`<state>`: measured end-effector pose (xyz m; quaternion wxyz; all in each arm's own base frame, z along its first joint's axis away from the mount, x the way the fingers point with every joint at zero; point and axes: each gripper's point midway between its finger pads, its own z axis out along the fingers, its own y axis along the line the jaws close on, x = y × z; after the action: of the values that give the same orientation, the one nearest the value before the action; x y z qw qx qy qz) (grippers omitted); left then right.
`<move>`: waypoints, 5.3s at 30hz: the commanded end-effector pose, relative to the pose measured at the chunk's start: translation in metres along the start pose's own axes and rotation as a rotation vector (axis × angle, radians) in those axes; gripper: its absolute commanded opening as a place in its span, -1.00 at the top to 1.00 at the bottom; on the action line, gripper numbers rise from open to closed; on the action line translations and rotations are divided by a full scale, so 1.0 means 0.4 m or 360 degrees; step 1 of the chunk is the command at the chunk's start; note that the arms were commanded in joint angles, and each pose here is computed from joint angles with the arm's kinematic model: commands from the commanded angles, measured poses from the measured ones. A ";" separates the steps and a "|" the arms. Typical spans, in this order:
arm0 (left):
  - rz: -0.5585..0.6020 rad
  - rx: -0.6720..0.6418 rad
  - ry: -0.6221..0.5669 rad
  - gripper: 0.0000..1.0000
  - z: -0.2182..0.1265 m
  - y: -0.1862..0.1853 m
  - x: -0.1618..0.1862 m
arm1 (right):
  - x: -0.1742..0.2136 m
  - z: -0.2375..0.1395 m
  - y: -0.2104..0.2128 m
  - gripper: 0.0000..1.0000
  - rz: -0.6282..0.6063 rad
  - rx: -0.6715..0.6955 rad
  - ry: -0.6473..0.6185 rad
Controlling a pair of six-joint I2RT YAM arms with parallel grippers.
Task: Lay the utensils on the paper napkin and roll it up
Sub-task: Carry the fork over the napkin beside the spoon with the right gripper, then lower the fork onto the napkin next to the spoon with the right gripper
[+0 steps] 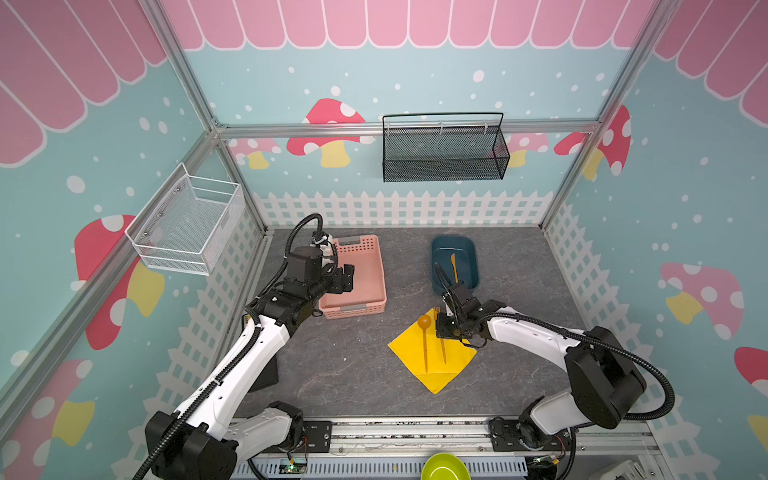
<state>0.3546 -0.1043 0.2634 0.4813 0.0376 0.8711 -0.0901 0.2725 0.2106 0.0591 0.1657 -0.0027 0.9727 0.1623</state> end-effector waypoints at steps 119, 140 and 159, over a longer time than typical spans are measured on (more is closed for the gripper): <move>0.0027 -0.0024 0.0001 -0.86 -0.011 -0.003 0.012 | 0.056 0.096 0.004 0.79 0.0139 -0.0039 0.0155; 0.0025 -0.0023 0.0005 -0.86 -0.008 -0.004 0.012 | 0.032 0.085 0.010 0.80 0.0119 -0.0029 0.0111; 0.0028 -0.0027 0.0004 -0.86 -0.010 -0.002 0.013 | 0.045 0.094 0.007 0.72 0.0132 -0.0042 0.0132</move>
<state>0.3529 -0.1073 0.2645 0.4838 0.0410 0.8699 -0.0862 0.2688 0.2259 0.0214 0.1216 0.0251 0.9750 0.1844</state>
